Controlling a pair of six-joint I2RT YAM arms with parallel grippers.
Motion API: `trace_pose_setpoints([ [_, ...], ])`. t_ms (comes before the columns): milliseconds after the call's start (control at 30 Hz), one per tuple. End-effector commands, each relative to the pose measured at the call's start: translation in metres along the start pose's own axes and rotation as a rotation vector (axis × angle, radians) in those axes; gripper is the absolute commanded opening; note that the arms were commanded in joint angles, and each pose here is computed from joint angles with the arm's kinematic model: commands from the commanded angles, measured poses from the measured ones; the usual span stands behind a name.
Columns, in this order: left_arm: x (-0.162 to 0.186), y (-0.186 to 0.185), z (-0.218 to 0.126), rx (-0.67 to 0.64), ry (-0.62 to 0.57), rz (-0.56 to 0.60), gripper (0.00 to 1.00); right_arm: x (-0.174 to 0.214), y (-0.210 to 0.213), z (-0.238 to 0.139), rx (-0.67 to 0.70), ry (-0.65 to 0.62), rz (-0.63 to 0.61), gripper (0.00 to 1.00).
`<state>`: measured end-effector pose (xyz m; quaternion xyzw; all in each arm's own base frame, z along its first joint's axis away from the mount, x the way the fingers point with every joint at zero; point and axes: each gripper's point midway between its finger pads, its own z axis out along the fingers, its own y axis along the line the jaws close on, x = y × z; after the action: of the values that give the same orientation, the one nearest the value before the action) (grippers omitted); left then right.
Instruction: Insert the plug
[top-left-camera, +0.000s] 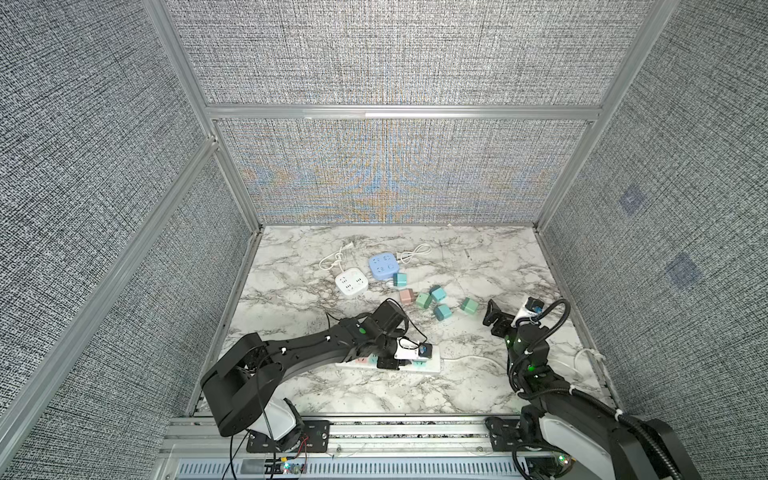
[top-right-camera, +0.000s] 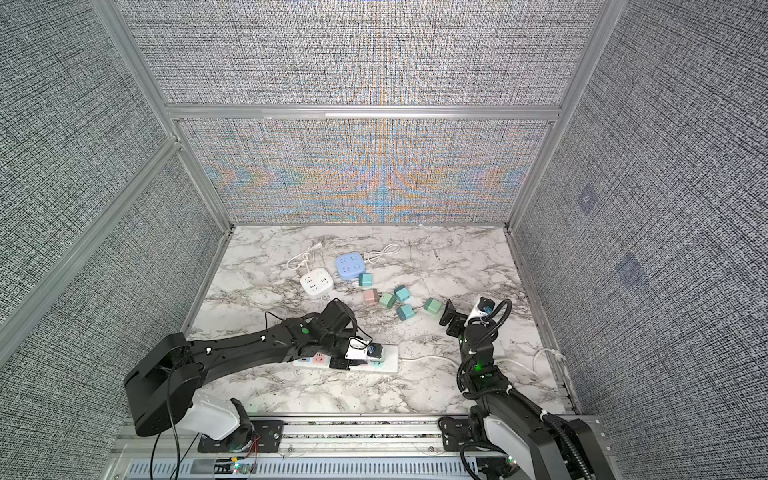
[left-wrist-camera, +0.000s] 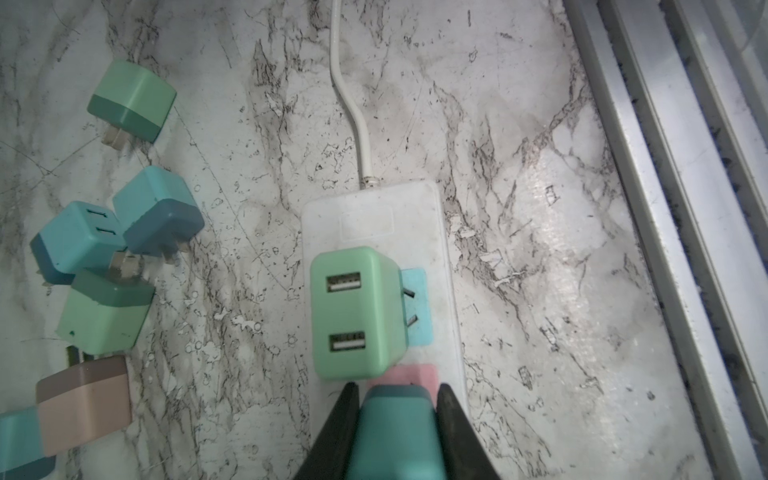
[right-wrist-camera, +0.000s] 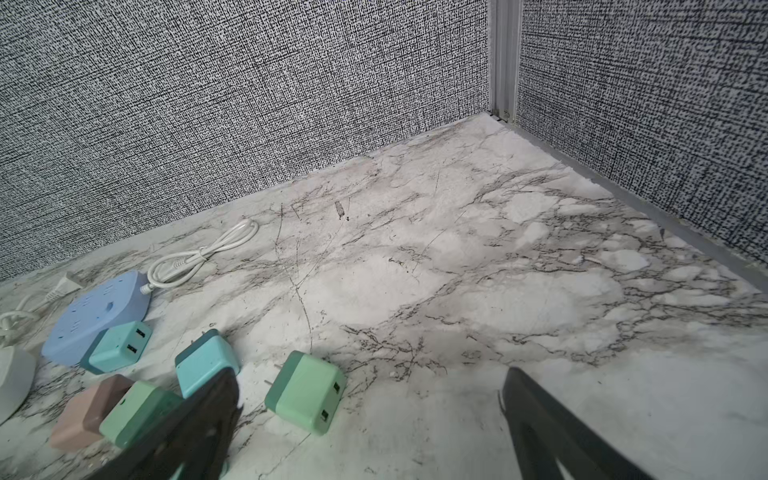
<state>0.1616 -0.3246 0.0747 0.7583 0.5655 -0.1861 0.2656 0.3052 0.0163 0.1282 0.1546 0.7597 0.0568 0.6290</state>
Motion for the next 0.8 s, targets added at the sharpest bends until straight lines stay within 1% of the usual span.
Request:
trace_pose_setpoints([
  [0,0.000,0.000,0.003,0.016,0.002,-0.012,0.00,-0.008,0.004,0.001,-0.011,-0.022,0.011,1.00],
  [400,0.005,0.001,0.004,0.019,0.006,-0.033,0.00,-0.008,0.004,0.001,-0.011,-0.022,0.008,0.99],
  [633,0.014,0.005,0.007,0.035,0.034,-0.075,0.00,-0.008,0.004,0.001,-0.012,-0.021,0.008,1.00],
  [767,0.022,0.004,0.014,0.058,0.073,-0.093,0.00,-0.008,0.004,0.001,-0.013,-0.021,0.008,0.99],
])
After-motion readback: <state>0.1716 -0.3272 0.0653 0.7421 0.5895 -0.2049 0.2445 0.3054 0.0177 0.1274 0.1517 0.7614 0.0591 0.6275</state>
